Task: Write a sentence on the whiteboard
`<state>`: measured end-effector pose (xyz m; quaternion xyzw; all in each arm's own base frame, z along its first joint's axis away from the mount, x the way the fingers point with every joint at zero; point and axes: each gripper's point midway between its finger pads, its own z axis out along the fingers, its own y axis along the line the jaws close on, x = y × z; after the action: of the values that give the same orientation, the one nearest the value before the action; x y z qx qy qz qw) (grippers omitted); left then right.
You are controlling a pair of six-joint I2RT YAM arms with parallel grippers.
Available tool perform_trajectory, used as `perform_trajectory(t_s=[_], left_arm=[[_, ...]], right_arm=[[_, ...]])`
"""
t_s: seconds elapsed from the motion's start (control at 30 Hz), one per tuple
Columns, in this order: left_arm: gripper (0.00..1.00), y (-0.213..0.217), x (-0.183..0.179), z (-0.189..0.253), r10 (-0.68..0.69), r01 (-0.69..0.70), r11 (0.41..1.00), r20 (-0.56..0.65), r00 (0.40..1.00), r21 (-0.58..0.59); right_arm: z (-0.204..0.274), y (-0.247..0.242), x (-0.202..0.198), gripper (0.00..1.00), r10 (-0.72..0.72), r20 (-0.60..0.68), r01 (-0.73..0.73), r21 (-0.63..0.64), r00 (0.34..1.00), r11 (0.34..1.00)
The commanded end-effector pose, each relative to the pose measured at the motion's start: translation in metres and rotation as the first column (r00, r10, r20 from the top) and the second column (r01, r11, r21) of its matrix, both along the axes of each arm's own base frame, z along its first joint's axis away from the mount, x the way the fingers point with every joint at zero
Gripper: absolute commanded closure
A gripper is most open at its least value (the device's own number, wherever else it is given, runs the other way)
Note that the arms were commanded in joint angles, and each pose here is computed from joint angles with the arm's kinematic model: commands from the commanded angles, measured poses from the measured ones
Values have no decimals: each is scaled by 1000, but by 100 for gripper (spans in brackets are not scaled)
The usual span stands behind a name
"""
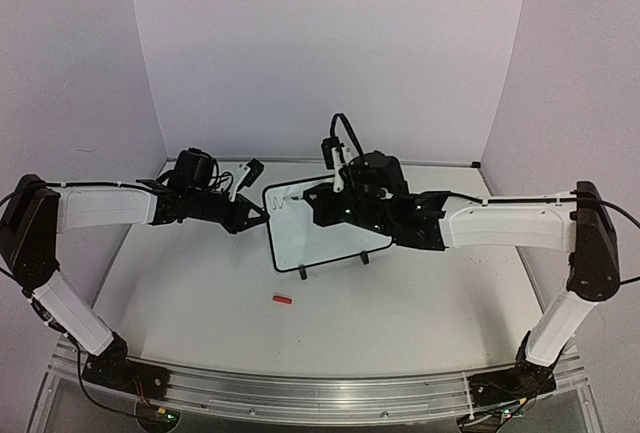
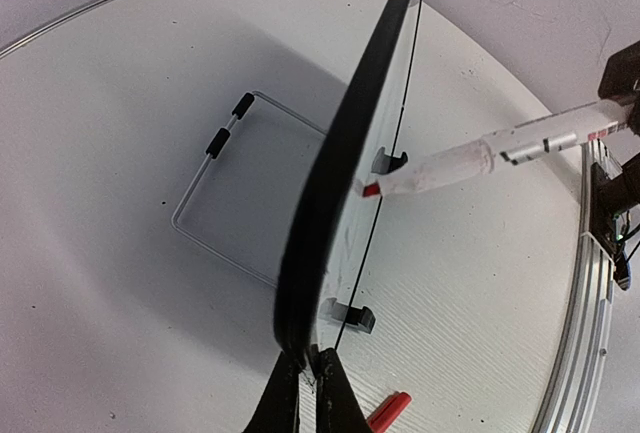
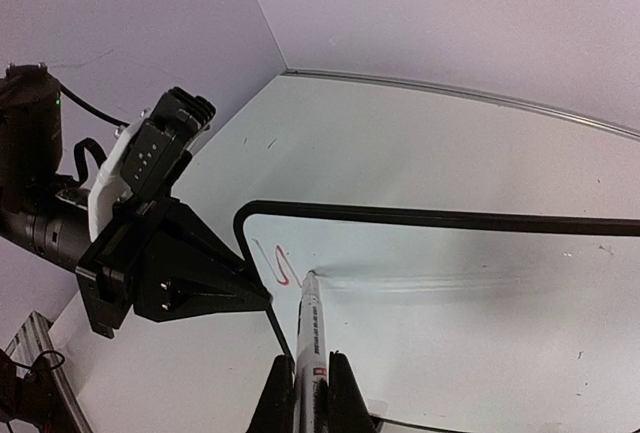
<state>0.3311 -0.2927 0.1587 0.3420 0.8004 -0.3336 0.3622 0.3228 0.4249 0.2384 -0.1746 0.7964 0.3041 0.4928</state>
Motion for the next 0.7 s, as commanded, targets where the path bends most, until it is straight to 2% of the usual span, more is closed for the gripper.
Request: perform_trajectory(t_s=[0.0,0.67], left_arm=[[100,2,9,1,9,-12,999,45,999,51],[100,3,9,-2,10,-12,998,41,999,58]], right_arm=[[54,-6,6,100,-41,98,32,91,994,995],[58,-10,5,100,-51,105,39,112,993,993]])
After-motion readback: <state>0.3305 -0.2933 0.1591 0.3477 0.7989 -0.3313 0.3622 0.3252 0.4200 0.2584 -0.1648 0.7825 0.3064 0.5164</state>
